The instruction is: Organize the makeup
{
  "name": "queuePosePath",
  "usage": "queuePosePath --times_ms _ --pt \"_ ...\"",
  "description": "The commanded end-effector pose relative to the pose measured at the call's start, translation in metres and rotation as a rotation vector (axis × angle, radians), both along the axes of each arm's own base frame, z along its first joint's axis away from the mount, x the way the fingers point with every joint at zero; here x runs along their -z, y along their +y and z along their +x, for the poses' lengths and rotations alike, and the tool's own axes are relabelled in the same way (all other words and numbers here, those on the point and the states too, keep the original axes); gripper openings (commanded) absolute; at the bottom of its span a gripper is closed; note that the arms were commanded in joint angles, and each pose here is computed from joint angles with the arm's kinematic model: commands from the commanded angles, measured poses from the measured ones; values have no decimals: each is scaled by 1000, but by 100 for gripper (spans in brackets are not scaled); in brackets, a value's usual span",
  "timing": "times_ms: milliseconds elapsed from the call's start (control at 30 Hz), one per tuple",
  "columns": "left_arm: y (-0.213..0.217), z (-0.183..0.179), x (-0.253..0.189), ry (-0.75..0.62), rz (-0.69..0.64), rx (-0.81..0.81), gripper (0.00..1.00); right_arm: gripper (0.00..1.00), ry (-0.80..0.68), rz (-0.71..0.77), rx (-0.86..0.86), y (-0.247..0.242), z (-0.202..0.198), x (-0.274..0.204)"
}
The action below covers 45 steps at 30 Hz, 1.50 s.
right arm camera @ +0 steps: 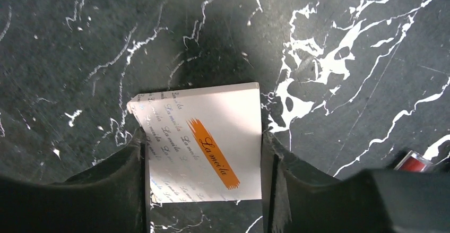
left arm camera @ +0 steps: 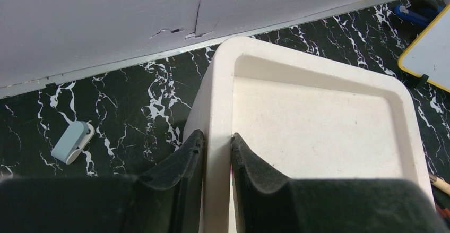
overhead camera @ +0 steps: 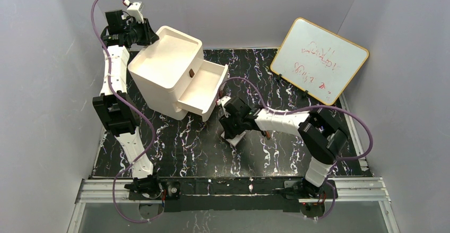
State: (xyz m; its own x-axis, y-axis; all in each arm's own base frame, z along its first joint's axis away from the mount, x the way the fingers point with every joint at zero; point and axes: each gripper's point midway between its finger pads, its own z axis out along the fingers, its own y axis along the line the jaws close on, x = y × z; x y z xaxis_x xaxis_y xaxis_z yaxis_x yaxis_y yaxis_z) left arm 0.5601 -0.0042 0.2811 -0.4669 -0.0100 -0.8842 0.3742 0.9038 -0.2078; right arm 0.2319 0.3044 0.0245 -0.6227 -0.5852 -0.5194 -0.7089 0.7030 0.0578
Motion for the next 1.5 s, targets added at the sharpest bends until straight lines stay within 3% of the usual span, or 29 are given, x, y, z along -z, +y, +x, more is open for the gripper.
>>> queuePosePath --times_ms 0,767,1167,1467 --pt "-29 -35 43 217 -49 58 0 34 15 -243 58 -39 -10 28" --pt "-30 -36 36 204 -51 61 0 26 -428 13 133 -7 87 -223" --pt "-31 -38 29 193 -54 60 0 30 -546 145 41 64 166 -261" --pt "-30 -39 26 184 -49 57 0 30 -536 222 -10 110 196 -242"
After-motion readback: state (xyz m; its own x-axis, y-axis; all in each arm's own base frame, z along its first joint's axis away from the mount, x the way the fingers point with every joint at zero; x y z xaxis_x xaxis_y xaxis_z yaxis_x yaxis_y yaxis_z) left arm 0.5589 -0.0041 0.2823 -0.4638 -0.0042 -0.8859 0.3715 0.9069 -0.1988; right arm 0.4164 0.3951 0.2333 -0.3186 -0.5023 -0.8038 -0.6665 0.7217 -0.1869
